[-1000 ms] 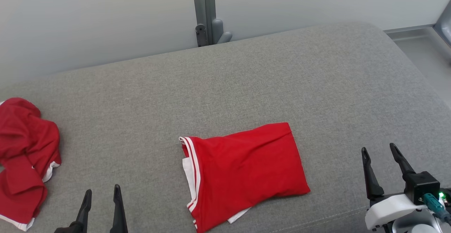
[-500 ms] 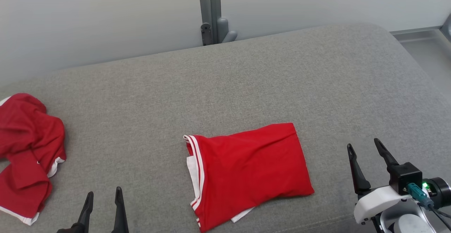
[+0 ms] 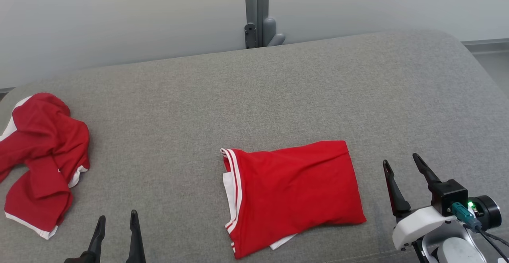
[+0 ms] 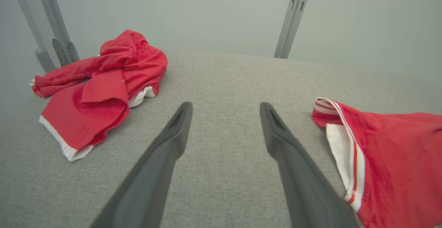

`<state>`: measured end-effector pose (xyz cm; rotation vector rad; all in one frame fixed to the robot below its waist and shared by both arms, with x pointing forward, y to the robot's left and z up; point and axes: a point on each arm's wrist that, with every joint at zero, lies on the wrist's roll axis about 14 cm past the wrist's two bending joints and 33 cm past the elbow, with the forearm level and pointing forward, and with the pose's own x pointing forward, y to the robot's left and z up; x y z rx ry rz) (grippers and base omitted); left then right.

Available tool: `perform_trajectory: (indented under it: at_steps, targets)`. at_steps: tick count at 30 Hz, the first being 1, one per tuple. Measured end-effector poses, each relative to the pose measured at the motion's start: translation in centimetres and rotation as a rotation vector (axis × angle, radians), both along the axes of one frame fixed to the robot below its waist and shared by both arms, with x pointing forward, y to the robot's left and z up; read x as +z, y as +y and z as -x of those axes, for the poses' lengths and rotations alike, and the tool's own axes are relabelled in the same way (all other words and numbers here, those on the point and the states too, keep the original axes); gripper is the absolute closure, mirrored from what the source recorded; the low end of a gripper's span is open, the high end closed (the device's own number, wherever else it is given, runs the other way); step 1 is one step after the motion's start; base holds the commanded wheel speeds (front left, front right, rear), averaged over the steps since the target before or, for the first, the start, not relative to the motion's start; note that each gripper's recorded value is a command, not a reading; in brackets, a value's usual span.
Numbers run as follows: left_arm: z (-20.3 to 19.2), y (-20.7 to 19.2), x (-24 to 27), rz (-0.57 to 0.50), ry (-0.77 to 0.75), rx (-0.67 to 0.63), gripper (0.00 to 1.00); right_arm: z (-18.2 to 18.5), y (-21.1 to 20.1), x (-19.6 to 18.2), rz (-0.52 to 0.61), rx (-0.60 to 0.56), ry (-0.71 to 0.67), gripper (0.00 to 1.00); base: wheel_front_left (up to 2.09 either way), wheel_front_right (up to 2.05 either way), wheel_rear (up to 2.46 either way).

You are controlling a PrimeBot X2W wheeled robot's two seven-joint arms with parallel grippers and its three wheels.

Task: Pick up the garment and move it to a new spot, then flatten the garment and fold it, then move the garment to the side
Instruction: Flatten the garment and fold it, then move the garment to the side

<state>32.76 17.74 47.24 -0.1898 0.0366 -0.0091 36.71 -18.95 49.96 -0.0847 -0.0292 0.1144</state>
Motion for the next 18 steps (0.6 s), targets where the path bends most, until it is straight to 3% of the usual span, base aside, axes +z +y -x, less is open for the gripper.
perform_trajectory:
  at_steps: [18]
  targets:
    - [0.4, 0.7, 0.0, 0.001, 0.001, 0.025, 0.00, -0.9, 1.5, 1.2, -0.009, 0.047, -0.035, 0.00, 0.00, 0.00, 0.00]
